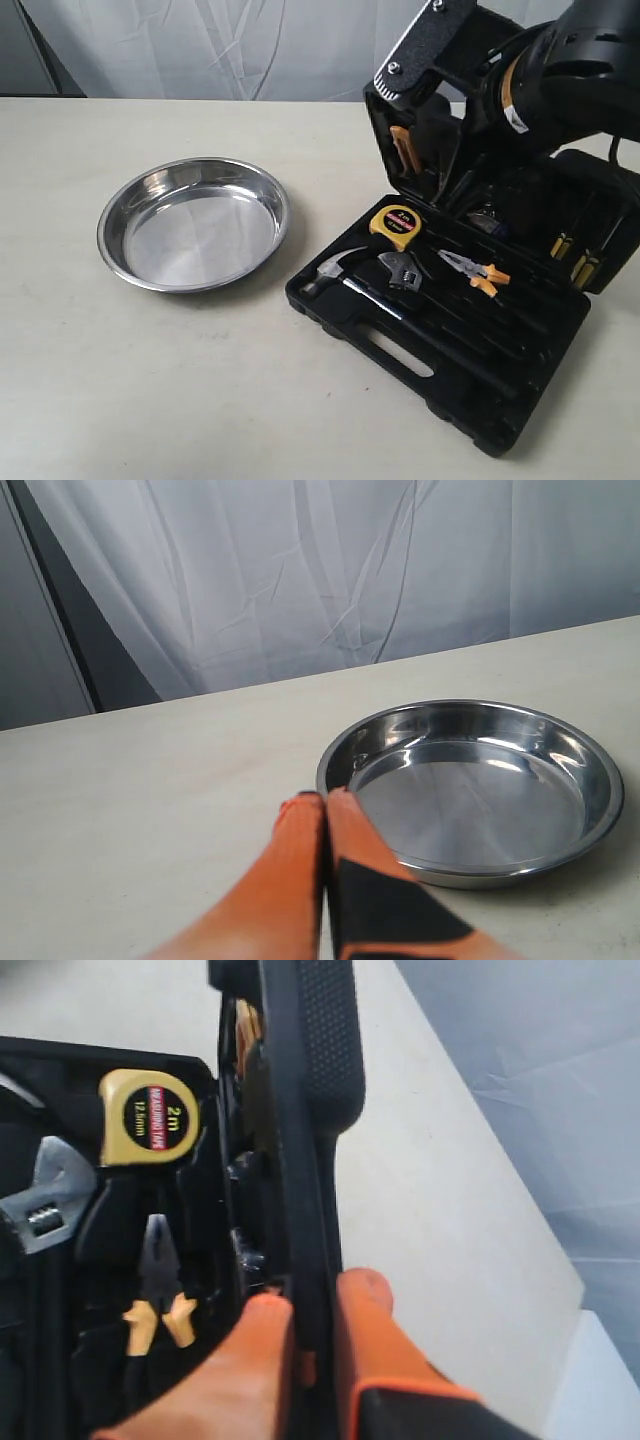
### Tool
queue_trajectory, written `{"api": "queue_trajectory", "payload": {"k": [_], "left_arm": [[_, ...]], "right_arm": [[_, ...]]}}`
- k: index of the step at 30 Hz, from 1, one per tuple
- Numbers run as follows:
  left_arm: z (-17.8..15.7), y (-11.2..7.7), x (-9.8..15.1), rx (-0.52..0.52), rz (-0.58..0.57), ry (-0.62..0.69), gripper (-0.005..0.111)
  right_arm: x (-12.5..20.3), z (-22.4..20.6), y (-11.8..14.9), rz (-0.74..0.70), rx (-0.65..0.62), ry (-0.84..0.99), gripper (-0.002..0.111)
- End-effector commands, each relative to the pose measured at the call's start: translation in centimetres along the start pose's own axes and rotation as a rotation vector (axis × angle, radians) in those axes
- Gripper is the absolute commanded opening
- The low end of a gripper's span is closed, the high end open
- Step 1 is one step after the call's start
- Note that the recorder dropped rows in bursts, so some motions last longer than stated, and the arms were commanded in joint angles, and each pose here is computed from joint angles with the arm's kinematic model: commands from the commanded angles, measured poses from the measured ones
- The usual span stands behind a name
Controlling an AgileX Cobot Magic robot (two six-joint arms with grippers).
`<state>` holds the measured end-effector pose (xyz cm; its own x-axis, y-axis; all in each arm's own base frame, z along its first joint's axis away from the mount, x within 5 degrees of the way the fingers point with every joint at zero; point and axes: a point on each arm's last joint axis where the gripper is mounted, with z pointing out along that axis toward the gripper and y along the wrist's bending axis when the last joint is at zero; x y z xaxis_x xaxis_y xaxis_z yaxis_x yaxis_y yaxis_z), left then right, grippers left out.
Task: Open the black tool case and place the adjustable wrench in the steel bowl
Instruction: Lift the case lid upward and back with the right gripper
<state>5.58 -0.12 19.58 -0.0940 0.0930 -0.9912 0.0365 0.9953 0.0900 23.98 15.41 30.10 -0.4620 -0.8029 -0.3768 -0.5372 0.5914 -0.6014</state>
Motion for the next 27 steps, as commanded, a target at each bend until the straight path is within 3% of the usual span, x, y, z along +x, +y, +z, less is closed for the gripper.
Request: {"api": "queue_trajectory", "payload": {"k": [1,6,10,19,23,27], "left_arm": [[0.0,0.0,-0.1,0.002,0.006,-0.005,0.0],[0.0,0.0,-0.1,0.002,0.006,-0.005,0.0],[0.0,0.0,-0.1,0.002,0.006,-0.005,0.0],[0.0,0.0,-0.1,0.002,0.006,-0.005,0.0],[0.0,0.0,-0.1,0.002,0.006,-0.005,0.0],[0.0,0.0,-0.1,0.002,0.006,-0.005,0.0]], "right_arm": [[0.7,1.4,-1.4,0.007,0.077,0.057,-0.001],[1.7,4.0,-2.9,0.027,0.123,0.138,-0.001],[2.4,5.6,-4.1,0.108,0.166,0.159,-0.001],[3.3,5.9,-6.5,0.363,0.389,0.155,-0.001],[3.3,6.0,-6.3,0.416,0.368,0.149,-0.001],[2.6,6.7,-4.5,0.542,0.162,0.1,-0.001]]}}
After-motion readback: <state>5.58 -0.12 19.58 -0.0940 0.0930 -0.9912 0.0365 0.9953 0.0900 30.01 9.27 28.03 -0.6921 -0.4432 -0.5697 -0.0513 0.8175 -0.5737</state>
